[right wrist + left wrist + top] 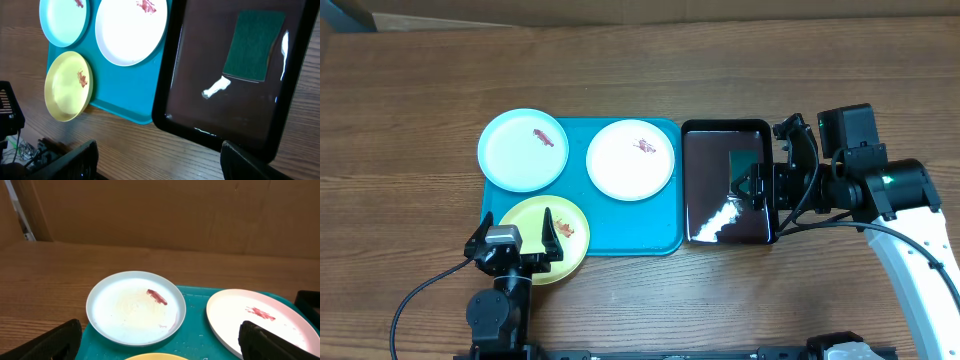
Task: Clean dirty plates on tray and stack at the side
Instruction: 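Move the right gripper over the black tray toward the sponge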
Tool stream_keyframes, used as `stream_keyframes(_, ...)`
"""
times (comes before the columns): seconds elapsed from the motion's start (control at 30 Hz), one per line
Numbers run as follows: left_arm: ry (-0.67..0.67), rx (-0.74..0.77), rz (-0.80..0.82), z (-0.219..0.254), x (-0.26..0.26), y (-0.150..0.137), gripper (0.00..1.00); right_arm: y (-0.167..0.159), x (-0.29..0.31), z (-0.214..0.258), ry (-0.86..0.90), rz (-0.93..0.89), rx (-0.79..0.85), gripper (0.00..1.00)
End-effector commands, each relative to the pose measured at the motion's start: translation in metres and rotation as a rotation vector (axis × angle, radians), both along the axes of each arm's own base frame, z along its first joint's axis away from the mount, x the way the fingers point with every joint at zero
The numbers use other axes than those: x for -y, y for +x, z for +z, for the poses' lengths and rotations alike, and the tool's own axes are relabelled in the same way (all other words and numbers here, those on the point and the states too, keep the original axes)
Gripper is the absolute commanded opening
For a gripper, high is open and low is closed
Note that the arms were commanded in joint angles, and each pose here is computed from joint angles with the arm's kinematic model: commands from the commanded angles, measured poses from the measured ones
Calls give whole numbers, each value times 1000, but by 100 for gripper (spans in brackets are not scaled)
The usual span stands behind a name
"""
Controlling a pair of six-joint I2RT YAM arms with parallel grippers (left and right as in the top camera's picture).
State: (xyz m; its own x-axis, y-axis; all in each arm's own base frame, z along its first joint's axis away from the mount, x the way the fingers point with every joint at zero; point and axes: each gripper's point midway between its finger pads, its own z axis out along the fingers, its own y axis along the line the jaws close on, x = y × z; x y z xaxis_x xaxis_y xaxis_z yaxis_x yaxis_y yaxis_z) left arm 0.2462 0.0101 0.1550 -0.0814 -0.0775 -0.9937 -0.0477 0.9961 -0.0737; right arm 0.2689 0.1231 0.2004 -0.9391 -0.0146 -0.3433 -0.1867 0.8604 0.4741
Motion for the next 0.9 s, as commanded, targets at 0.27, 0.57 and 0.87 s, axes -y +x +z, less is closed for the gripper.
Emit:
stream_keyframes(0.27, 16, 7, 9, 1, -2, 0, 100, 5, 0, 10, -11, 4, 41, 80)
stream_keyframes(0.57, 16, 7, 9, 1, -2, 0, 100, 3, 4, 7, -31, -4, 28, 80)
stream_keyframes(0.87, 16, 7, 10, 1, -2, 0, 100, 2, 4, 6, -31, -3, 23, 80)
